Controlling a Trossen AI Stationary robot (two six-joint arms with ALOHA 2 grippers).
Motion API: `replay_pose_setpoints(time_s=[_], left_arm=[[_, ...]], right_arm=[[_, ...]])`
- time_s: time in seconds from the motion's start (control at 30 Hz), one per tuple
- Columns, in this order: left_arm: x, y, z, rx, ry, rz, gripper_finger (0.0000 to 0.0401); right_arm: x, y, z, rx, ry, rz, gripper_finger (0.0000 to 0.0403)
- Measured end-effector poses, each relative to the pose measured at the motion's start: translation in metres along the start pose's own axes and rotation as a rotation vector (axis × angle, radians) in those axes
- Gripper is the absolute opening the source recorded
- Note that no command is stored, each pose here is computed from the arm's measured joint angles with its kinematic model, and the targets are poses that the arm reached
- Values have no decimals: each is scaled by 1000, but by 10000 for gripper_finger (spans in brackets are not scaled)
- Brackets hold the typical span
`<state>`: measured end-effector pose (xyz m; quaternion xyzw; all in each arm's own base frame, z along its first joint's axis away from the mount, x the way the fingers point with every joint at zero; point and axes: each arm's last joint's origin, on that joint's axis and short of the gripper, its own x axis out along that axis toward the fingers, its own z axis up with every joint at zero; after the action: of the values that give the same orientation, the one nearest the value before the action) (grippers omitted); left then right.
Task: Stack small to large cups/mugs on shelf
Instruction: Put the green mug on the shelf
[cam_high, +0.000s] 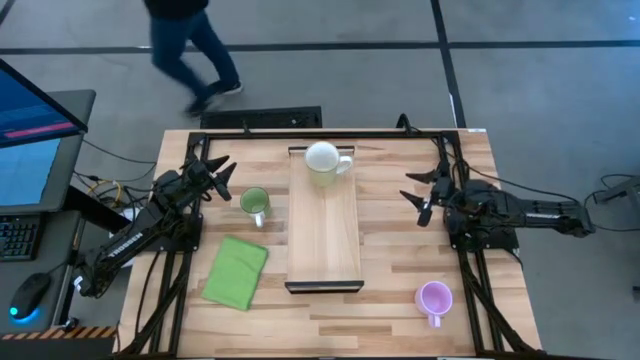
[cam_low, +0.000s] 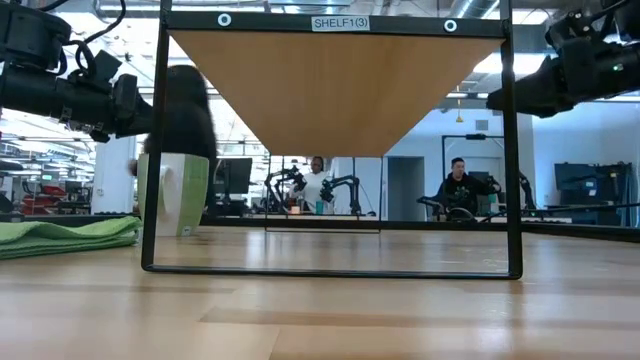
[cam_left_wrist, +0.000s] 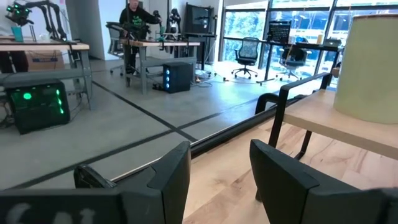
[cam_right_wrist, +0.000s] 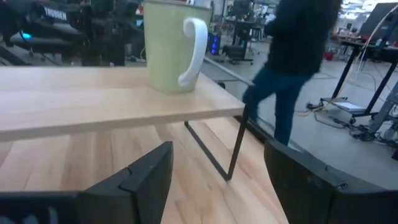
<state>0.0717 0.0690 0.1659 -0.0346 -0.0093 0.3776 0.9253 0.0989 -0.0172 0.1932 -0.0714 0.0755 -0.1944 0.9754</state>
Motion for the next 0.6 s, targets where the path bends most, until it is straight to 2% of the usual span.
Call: replay_pose_setpoints(time_s=[0.13,0.23,0.33,0.4,0.47,0.6], left_arm=[[0,-1,1,28,11,-18,158],[-3,-6,7,135,18,-196,158],[-6,-10,19,156,-10,-313,158],[-10,-11,29,145,-8,-324,158],[-13,-11,33,141,50,-320,158],[-10,-12,39,123,55,-319,158]], right_arm=[[0,0,-3,-10,32,4,276],[0,0,-3,-10,33,4,276],[0,0,-3,-10,32,5,276],[0,0,-3,-10,33,5,276],[0,0,-3,-10,33,5,276],[0,0,-3,-11,32,4,276]])
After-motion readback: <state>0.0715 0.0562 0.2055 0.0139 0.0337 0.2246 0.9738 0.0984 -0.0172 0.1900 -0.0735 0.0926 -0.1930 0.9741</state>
